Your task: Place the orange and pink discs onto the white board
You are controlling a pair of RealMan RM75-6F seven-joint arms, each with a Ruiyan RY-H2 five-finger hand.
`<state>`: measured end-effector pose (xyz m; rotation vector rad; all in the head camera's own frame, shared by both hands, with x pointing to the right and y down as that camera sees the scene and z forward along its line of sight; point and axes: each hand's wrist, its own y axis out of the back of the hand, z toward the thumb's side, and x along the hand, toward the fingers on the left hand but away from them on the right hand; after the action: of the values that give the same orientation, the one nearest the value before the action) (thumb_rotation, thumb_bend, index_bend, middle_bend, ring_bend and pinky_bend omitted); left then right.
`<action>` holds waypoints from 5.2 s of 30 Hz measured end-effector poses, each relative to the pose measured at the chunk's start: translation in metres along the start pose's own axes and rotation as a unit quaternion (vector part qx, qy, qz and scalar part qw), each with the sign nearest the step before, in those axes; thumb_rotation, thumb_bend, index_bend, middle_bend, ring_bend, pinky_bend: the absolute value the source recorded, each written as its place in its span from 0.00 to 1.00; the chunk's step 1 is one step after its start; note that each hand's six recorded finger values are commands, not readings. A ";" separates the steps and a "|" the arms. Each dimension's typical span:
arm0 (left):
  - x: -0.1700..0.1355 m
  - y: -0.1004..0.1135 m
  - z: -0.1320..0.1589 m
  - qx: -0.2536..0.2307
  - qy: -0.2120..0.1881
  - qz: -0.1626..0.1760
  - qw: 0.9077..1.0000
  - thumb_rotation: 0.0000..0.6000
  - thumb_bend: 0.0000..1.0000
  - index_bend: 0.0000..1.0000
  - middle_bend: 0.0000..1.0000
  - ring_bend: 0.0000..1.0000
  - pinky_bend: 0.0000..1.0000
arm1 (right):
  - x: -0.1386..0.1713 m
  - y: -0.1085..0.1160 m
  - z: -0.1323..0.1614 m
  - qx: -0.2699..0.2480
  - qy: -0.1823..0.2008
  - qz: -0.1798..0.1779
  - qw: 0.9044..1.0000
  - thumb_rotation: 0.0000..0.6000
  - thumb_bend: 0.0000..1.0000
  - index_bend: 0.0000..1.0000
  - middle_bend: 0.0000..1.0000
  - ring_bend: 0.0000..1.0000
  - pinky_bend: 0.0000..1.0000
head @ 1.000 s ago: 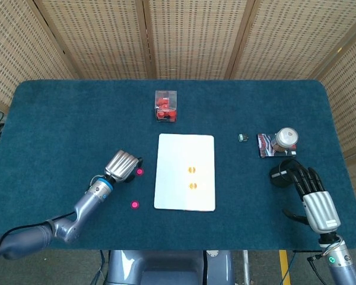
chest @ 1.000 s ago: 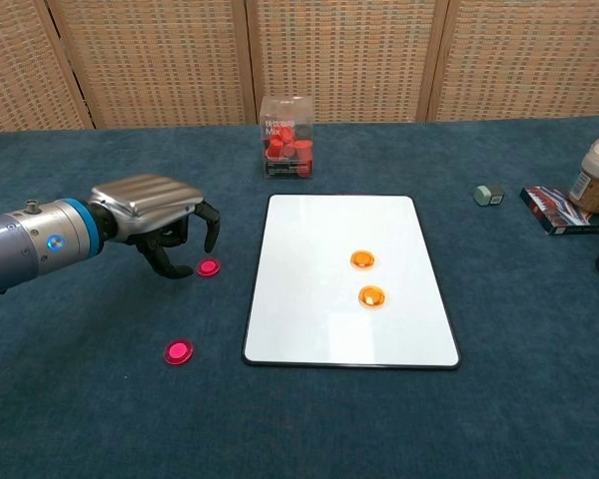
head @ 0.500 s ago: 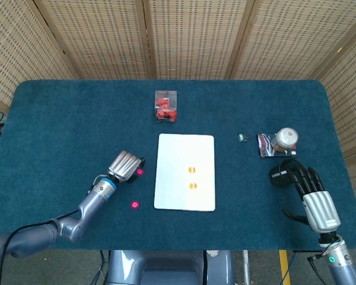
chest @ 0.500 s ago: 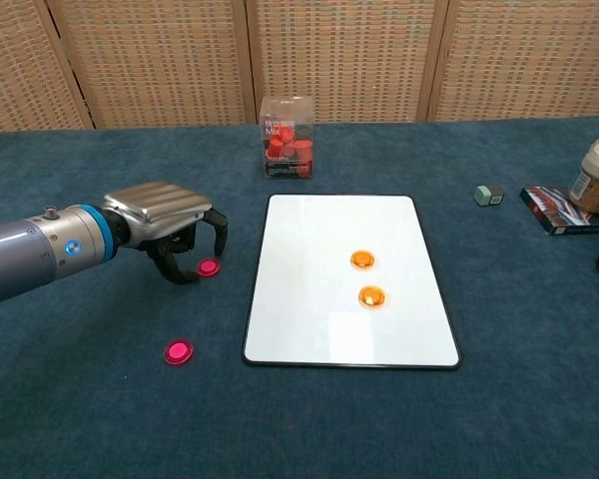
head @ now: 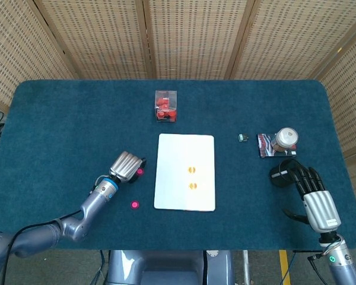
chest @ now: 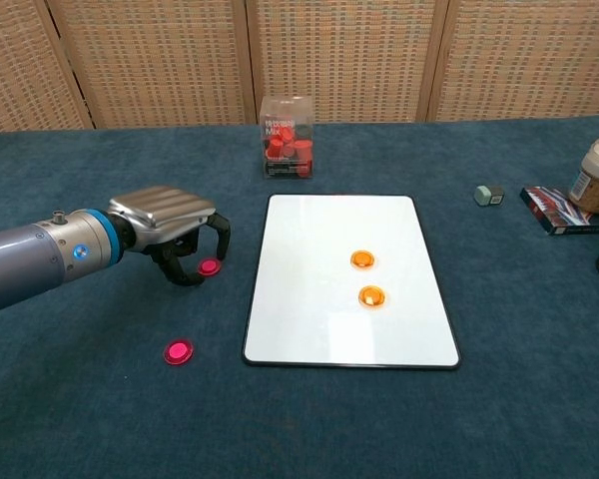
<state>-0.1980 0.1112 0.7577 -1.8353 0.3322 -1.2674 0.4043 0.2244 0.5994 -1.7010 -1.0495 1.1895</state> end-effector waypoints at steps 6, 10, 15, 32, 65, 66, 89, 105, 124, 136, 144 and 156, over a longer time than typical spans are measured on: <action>0.000 -0.001 0.000 0.000 0.000 -0.001 1.000 1.00 0.36 0.51 1.00 1.00 0.89 | 0.000 0.000 0.000 0.000 -0.001 0.000 1.000 1.00 0.00 0.00 0.00 0.00 0.00; 0.000 0.001 -0.001 -0.002 0.002 0.003 1.000 1.00 0.36 0.52 1.00 1.00 0.88 | -0.001 0.000 -0.001 -0.001 -0.002 0.000 1.000 1.00 0.00 0.00 0.00 0.00 0.00; -0.001 0.005 -0.002 0.000 0.000 0.008 1.000 1.00 0.36 0.52 1.00 1.00 0.88 | -0.001 0.000 -0.001 -0.001 -0.002 0.001 1.000 1.00 0.00 0.00 0.00 0.00 0.00; 0.022 0.052 0.040 -0.030 -0.026 0.035 0.999 1.00 0.36 0.52 1.00 1.00 0.88 | -0.002 -0.003 -0.001 -0.002 -0.001 0.007 1.000 1.00 0.00 0.00 0.00 0.00 0.00; -0.050 0.053 0.004 -0.019 -0.087 0.061 0.994 1.00 0.35 0.39 1.00 1.00 0.88 | -0.003 -0.007 -0.001 0.005 -0.004 0.014 1.000 1.00 0.00 0.00 0.00 0.00 0.00; -0.056 0.049 0.002 -0.017 -0.092 0.059 0.994 1.00 0.35 0.39 1.00 1.00 0.88 | -0.003 -0.007 -0.001 0.005 -0.003 0.013 1.000 1.00 0.00 0.00 0.00 0.00 0.00; -0.118 -0.019 0.001 0.019 -0.160 0.023 0.987 1.00 0.34 0.39 1.00 1.00 0.88 | -0.002 -0.007 0.000 0.008 -0.005 0.014 1.000 1.00 0.00 0.00 0.00 0.00 0.00; -0.109 -0.030 0.016 0.026 -0.173 0.024 0.984 1.00 0.34 0.31 1.00 1.00 0.88 | -0.003 -0.007 0.000 0.009 -0.006 0.014 1.000 1.00 0.00 0.00 0.00 0.00 0.00; -0.105 -0.042 0.024 0.034 -0.176 0.016 0.984 1.00 0.34 0.31 1.00 1.00 0.88 | -0.003 -0.006 -0.002 0.007 -0.008 0.013 1.000 1.00 0.00 0.00 0.00 0.00 0.00; -0.103 -0.045 0.024 0.038 -0.171 0.014 0.984 1.00 0.36 0.46 1.00 1.00 0.89 | -0.003 -0.006 -0.002 0.007 -0.008 0.013 1.000 1.00 0.00 0.00 0.00 0.00 0.00; -0.102 -0.041 0.022 0.036 -0.168 0.020 0.985 1.00 0.36 0.48 1.00 1.00 0.88 | -0.003 -0.005 -0.002 0.006 -0.009 0.013 1.000 1.00 0.00 0.00 0.00 0.00 0.00; -0.084 -0.002 0.024 0.026 -0.160 0.058 0.985 1.00 0.36 0.49 1.00 1.00 0.88 | -0.003 -0.006 -0.001 0.006 -0.008 0.014 1.000 1.00 0.00 0.00 0.00 0.00 0.00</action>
<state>-0.2152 0.1778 0.7034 -1.9088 0.2227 -0.8752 0.4040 0.2237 0.6059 -1.7045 -1.0281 1.2265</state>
